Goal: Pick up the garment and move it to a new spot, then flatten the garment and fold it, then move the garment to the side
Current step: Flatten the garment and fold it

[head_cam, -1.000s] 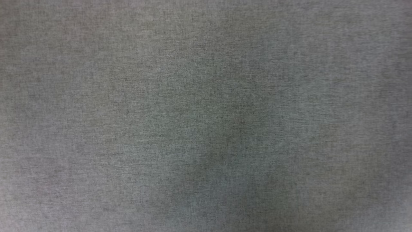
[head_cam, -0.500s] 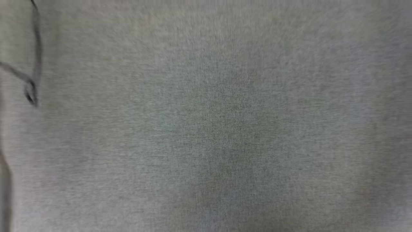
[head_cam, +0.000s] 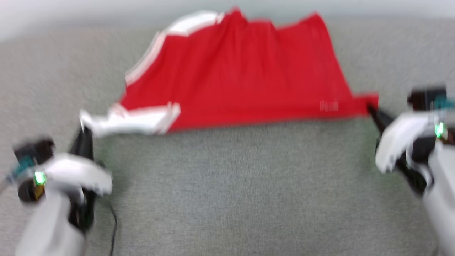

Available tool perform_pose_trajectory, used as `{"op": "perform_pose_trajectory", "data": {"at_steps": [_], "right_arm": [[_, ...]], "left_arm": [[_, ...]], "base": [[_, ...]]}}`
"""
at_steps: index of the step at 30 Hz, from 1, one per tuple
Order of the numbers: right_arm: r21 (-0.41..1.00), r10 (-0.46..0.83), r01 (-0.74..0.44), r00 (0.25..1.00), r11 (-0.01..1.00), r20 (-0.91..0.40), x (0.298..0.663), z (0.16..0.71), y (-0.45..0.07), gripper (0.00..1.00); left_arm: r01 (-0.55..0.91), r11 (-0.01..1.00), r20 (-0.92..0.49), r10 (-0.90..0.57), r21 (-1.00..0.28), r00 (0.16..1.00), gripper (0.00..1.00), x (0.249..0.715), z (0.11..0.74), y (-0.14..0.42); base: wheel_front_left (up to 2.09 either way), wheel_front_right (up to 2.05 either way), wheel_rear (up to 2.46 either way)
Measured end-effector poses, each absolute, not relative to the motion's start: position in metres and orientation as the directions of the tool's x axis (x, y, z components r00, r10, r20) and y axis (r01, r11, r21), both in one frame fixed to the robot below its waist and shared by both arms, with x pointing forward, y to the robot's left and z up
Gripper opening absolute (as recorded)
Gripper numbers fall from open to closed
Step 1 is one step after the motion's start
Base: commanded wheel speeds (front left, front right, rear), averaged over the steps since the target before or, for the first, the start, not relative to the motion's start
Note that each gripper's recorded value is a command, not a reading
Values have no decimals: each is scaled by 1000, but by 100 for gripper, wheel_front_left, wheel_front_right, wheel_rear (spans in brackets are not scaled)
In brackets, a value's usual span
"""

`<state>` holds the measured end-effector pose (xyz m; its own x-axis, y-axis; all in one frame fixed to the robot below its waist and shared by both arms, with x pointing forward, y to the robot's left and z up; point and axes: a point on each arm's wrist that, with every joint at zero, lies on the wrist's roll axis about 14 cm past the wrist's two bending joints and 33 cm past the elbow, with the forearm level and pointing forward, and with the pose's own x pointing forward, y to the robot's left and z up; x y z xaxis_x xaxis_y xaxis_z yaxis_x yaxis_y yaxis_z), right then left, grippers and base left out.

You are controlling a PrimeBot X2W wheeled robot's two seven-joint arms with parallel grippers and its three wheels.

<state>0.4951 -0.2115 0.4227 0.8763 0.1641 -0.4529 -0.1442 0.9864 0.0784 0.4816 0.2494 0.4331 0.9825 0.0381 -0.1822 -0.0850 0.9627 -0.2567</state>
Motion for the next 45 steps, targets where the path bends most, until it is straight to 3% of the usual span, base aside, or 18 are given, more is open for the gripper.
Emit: {"op": "perform_pose_trajectory", "data": {"at_steps": [13, 21, 27, 35, 45], "right_arm": [[184, 107, -16, 860, 983, -498, 350, 419, -231, 0], [195, 81, 39, 819, 980, -569, 294, 420, -221, 0], [156, 81, 18, 792, 988, -605, 303, 429, -217, 0], [132, 132, -64, 779, 989, -613, 363, 433, -204, 0], [112, 168, -125, 716, 986, -677, 406, 393, -193, 0]], "left_arm": [[-164, 957, -286, 92, -240, 954, 0, 336, 441, 250], [-193, 953, -315, 113, -235, 942, 0, 297, 459, 250], [-107, 962, -297, 28, -252, 954, 0, 320, 472, 230], [6, 966, -290, -83, -257, 953, 0, 380, 467, 205], [35, 954, -418, -163, -297, 894, 0, 413, 411, 184]], "base": [[0, 0, 0], [0, 0, 0], [0, 0, 0], [0, 0, 0], [0, 0, 0]]}}
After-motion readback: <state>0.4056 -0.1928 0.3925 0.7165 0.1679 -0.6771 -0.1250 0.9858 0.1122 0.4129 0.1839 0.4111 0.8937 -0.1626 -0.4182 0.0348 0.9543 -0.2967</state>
